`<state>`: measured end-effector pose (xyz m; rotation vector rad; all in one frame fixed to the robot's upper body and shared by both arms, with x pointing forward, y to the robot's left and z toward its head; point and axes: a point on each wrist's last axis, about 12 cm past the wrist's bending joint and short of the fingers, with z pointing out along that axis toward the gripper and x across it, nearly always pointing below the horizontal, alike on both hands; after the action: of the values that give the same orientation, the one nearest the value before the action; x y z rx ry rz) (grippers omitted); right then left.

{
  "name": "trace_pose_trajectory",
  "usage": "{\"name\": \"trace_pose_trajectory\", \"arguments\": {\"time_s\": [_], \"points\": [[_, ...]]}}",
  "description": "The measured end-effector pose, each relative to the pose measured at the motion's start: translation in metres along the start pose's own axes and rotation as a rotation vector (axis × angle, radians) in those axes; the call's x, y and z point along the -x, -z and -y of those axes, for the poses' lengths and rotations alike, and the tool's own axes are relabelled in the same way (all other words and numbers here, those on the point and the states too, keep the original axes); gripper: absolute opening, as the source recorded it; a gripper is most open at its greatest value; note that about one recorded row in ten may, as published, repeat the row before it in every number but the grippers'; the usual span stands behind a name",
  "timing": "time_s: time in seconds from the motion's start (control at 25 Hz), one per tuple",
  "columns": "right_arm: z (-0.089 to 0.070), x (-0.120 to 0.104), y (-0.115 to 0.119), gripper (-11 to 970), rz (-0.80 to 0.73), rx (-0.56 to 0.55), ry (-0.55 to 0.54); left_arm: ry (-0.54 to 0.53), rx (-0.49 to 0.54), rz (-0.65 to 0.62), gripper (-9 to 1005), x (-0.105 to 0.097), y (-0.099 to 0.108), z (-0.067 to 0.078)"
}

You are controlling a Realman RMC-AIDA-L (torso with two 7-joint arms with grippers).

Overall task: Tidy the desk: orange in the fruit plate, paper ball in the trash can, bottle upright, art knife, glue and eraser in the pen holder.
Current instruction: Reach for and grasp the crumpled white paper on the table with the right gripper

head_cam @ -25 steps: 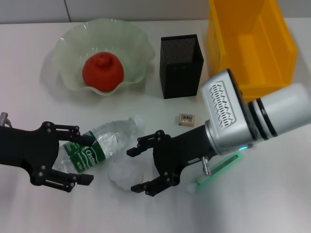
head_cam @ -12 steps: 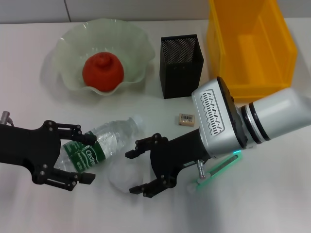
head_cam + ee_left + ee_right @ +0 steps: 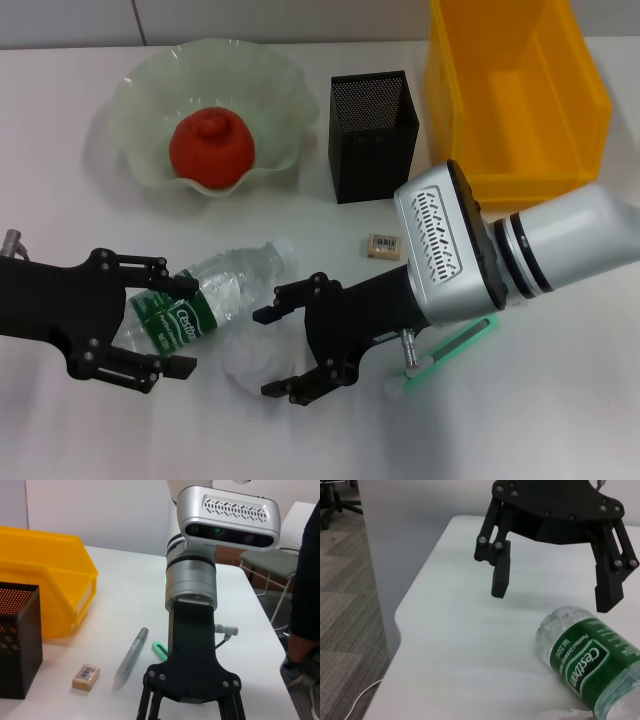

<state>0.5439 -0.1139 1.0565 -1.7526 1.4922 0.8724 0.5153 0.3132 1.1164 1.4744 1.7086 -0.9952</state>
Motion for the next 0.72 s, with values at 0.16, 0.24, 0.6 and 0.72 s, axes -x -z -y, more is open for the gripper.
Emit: {"name": "trace_pose_trajectory", "arguments": {"time_s": [0.16, 0.24, 0.6, 0.72], "points": [[0.0001, -0.0001, -0.0003, 717, -0.002, 0.0, -0.001, 0.003, -0.003, -0.007, 827, -0.0009, -0.0001, -0.0001], [0.0004, -0.0004, -0.0006, 714, -0.007, -0.003, 0.0, 0.005, -0.003, -0.014, 827, -0.0015, 0.0005, -0.0001], [0.0005, 0.0, -0.0025, 698, 0.002, -0.018, -0.014, 0.003, -0.001, -0.042, 827, -0.0028, 0.0039, -0.0005], [0.0005, -0.0001, -0.0034, 634, -0.001, -0.021, -0.012, 0.003, 0.0, -0.044, 827, -0.003, 0.0043, -0.0005]]}}
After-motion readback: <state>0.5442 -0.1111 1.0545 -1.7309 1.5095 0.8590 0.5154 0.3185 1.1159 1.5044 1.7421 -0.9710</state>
